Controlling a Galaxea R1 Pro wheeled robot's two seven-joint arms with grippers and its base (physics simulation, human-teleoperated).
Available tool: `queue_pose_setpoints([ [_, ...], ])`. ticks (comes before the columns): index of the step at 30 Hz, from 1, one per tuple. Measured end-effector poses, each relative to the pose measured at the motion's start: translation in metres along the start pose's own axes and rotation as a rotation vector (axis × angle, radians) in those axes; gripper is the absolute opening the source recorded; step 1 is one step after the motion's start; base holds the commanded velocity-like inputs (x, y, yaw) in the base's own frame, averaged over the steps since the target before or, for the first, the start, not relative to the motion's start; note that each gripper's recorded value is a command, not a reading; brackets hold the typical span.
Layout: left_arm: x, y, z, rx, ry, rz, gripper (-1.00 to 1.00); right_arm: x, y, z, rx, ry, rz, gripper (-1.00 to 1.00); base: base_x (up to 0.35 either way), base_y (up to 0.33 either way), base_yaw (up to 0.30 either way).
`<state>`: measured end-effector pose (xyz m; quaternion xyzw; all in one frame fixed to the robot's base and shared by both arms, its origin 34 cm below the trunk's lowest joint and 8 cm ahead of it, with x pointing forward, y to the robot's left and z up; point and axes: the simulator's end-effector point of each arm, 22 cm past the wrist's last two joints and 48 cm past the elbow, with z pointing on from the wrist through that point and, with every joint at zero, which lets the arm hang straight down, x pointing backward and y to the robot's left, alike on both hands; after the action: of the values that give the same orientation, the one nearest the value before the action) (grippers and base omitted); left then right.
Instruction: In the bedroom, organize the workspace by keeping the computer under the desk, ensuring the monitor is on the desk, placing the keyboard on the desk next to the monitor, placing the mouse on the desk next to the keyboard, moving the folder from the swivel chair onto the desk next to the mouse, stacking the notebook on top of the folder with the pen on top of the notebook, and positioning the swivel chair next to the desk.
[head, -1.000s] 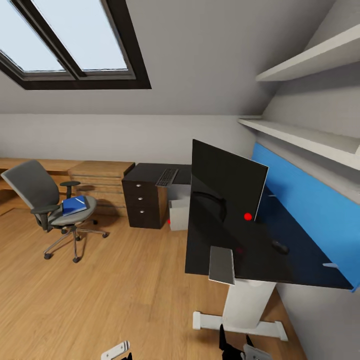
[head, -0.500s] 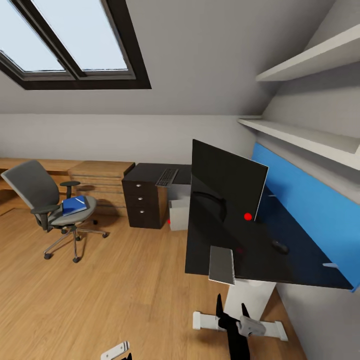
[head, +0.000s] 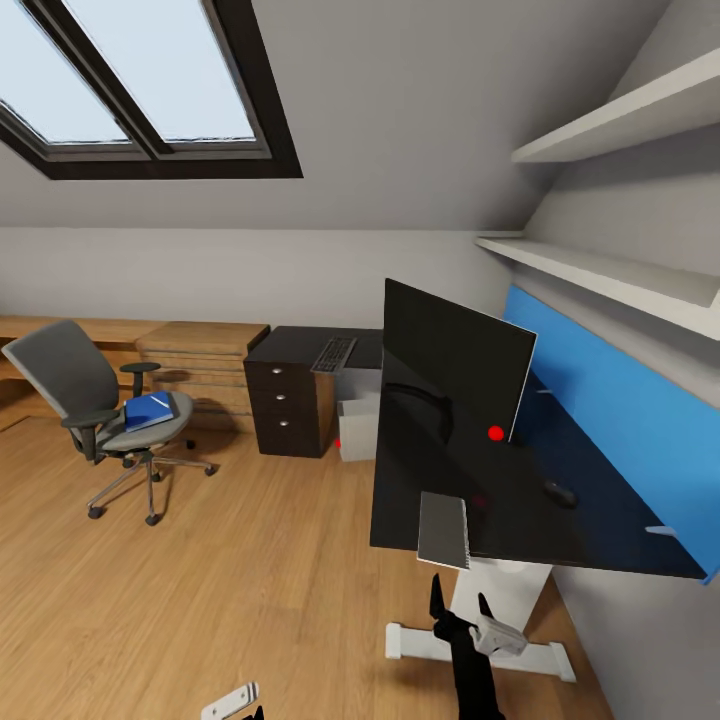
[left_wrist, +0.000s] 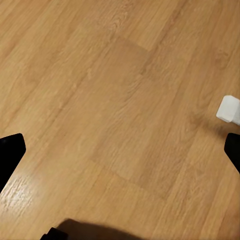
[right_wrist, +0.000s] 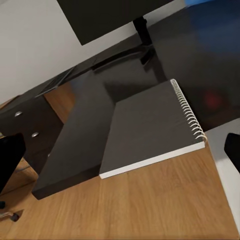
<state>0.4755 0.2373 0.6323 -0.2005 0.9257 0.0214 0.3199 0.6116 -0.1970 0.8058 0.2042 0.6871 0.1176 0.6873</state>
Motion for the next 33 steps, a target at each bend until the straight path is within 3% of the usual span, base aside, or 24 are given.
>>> queue_pose_setpoints([
  [11,0.000,0.000,0.000,0.001,0.000,0.000,1.00,-0.002,-0.005,0.002,0.024,-0.004,0.020,1.00,0.000,0.000,0.000],
  [20,0.000,-0.001,0.000,0.002,0.000,0.003,1.00,-0.012,-0.014,0.018,0.086,-0.002,0.138,1.00,0.000,0.000,0.000],
  [33,0.000,-0.001,0.000,0.004,0.000,0.005,1.00,-0.003,-0.020,0.032,0.145,0.085,0.340,1.00,0.000,0.000,0.000],
])
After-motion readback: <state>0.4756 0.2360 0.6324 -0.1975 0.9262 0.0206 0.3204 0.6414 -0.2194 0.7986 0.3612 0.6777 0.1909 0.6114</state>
